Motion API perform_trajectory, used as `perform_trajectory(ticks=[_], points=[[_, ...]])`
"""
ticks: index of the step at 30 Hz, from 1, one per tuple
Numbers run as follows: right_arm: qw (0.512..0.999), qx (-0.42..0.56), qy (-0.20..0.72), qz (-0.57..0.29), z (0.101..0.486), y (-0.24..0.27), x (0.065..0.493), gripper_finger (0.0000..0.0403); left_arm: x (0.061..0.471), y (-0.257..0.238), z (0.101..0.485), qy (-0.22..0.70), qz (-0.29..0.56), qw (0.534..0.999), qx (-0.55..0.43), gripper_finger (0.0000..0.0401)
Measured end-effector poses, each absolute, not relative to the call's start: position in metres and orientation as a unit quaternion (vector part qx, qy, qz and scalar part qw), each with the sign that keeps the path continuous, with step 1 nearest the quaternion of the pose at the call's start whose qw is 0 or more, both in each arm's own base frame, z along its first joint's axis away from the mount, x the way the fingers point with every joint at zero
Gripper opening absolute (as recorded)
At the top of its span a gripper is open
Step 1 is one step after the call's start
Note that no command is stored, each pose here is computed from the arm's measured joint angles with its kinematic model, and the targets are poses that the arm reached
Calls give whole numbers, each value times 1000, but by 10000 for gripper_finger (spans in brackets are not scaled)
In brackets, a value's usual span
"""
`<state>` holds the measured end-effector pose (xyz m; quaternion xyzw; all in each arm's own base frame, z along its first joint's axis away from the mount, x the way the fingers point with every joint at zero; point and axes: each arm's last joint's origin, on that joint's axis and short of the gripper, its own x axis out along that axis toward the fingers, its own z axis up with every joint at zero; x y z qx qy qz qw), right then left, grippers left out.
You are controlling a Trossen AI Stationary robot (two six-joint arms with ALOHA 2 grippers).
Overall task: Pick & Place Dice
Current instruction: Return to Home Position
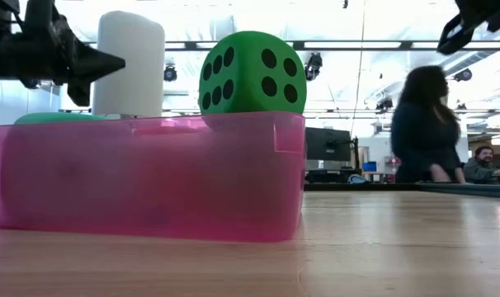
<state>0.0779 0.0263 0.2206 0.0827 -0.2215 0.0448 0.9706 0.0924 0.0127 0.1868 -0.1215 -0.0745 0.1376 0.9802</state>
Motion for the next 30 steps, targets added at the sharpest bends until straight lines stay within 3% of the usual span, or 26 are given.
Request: perform_trajectory(ticks=[11, 20, 26, 30], points=[[978, 45, -201, 29, 206, 28, 82, 8, 96, 13, 170, -44, 144, 983, -106, 5], [995, -39, -88, 32, 183, 31, 89, 8, 96, 13, 170, -40, 145, 984, -91, 5], [998, -33, -31, 38, 172, 32, 90, 8, 96, 13, 169, -39, 144, 984, -92, 6], [998, 25, -38, 41, 174, 32, 91, 8, 96, 13, 169, -39, 144, 984, -92, 6]])
